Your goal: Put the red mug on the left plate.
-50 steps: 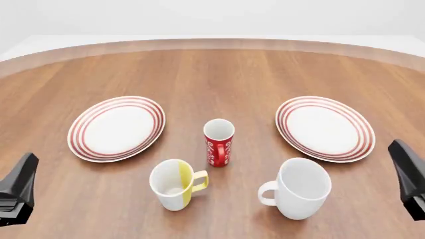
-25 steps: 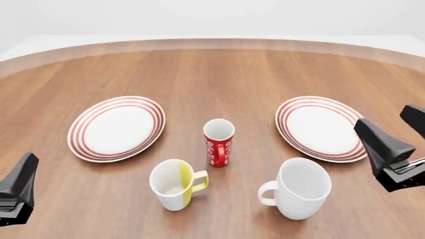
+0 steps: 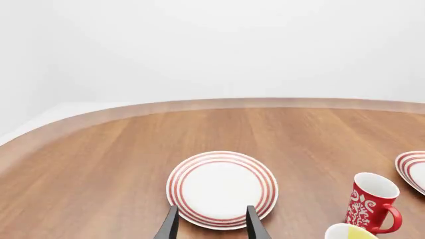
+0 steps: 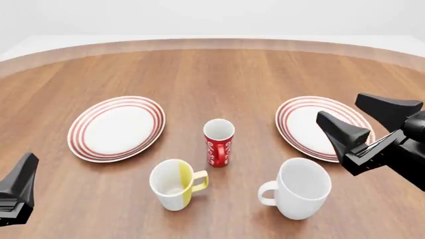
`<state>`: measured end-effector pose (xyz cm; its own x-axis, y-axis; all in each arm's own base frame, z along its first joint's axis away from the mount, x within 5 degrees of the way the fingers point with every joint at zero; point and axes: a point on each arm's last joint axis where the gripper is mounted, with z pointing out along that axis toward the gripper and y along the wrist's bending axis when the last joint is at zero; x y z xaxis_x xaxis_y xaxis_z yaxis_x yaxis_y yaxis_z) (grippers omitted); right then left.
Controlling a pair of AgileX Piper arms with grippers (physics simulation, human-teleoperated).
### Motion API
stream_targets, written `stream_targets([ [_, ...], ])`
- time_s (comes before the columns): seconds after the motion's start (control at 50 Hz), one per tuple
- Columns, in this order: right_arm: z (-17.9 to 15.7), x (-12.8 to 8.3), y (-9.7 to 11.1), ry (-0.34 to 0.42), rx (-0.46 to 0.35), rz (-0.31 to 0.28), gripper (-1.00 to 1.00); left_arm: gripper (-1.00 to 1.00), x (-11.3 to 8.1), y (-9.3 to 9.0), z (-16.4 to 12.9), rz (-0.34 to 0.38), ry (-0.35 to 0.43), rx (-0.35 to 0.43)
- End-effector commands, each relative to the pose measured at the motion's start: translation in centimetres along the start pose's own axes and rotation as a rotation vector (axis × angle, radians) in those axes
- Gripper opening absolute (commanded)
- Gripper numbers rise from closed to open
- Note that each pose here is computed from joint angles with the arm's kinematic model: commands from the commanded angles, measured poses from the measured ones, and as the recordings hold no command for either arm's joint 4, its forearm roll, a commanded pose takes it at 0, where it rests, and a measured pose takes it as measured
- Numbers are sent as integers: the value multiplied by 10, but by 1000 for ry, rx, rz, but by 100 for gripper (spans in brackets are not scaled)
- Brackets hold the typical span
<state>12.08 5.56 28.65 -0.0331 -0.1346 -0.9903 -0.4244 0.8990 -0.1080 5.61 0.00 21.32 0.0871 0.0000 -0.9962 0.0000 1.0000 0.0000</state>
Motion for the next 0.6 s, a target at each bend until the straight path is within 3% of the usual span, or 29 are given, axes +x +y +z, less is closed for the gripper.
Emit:
stream_targets([
  [0.02,14,-7,8,27,-64,6,100,100,0,0,0,0,0,0],
  [0.22,24,-21,13,70,-101,59,100,100,0,0,0,0,0,0],
  [0.6,60,-51,22,242,-147,116,100,100,0,0,0,0,0,0],
])
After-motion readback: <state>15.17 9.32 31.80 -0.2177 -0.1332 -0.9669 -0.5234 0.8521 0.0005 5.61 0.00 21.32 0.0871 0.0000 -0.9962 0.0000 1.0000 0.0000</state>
